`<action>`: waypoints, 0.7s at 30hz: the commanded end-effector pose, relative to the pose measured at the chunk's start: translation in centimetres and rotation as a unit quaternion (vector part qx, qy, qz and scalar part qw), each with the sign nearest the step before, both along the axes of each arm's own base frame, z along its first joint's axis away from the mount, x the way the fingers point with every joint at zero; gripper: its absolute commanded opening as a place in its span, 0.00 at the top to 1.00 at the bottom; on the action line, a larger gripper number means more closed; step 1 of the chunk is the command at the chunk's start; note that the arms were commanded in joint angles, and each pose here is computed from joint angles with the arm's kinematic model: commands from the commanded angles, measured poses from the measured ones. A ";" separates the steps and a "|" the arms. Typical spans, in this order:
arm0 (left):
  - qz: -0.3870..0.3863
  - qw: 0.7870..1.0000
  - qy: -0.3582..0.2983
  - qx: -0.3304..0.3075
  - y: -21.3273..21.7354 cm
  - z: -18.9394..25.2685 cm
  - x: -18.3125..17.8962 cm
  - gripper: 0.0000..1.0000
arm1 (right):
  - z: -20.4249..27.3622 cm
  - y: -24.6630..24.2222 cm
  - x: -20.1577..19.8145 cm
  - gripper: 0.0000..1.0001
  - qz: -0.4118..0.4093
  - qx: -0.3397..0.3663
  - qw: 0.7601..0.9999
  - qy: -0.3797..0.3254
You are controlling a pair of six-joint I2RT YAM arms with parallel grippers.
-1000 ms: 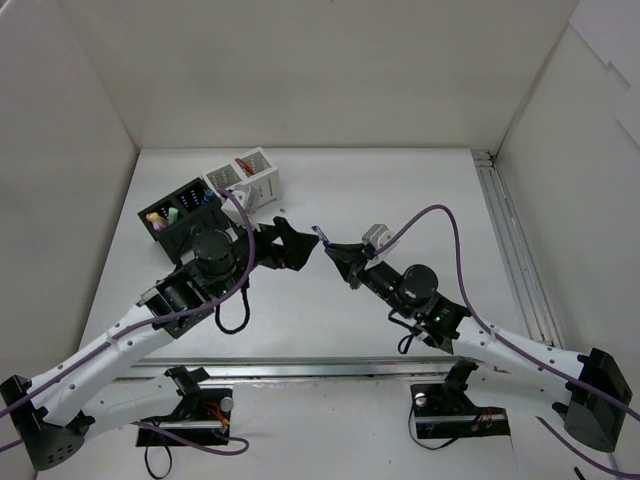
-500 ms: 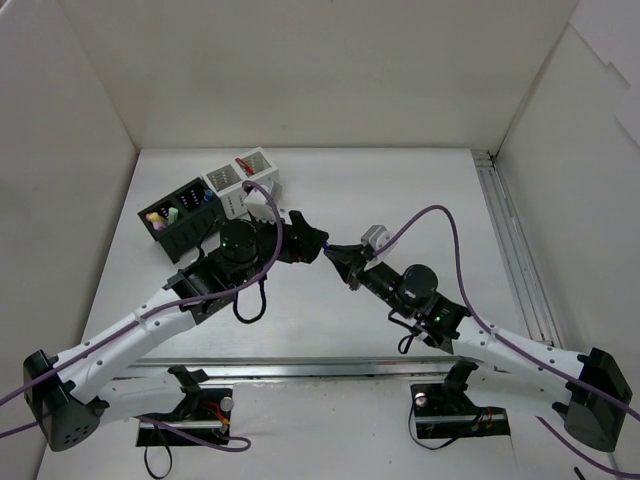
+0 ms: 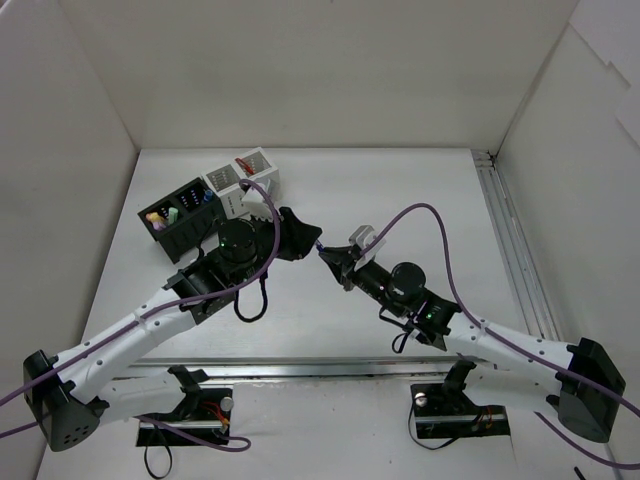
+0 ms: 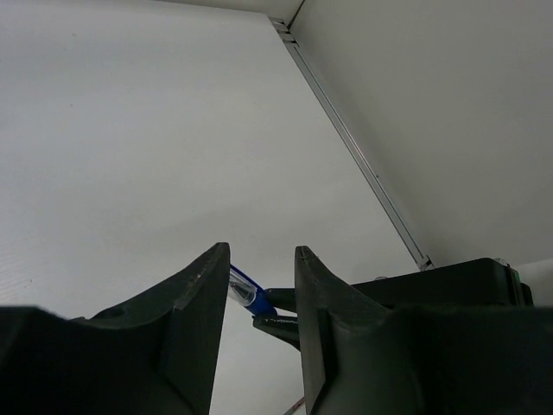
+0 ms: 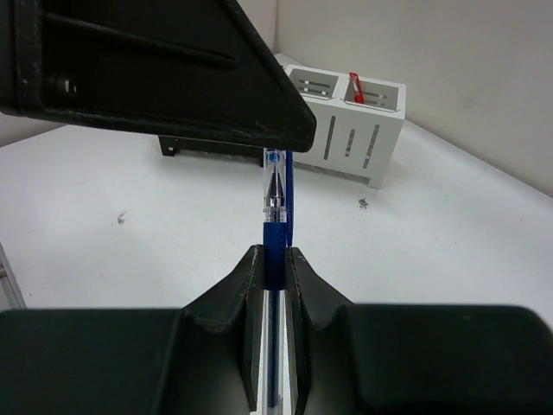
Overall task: Sort the stationery into containers
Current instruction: Close the pen cap on the pen.
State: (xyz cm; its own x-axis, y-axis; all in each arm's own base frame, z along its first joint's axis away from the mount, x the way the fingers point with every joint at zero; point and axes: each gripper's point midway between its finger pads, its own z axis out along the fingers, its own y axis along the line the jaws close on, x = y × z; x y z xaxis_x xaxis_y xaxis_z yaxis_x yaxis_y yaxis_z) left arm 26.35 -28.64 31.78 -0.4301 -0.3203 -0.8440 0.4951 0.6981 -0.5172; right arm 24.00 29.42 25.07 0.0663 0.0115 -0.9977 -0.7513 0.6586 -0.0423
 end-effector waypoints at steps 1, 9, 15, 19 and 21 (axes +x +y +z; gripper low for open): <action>0.009 0.999 -0.032 -0.041 -0.1 3.3 0.6 0.69 | 5.9 -0.1 0.5 1.00 -0.018 0.061 0.997 -0.052; 0.029 0.998 -0.029 -0.040 0.7 3.0 0.8 0.61 | 5.9 -0.3 0.5 1.00 -0.020 0.064 0.996 -0.052; 0.032 0.998 -0.038 -0.045 1.0 3.6 0.7 0.58 | 5.8 -0.3 0.4 1.00 -0.019 0.064 0.997 -0.049; 0.028 0.998 -0.031 -0.043 0.6 3.1 0.9 0.62 | 6.1 -0.2 0.4 1.00 -0.017 0.068 0.996 -0.050; 0.029 0.998 -0.029 -0.043 0.5 3.0 1.0 0.66 | 6.3 -0.2 0.2 1.00 -0.014 0.070 0.996 -0.052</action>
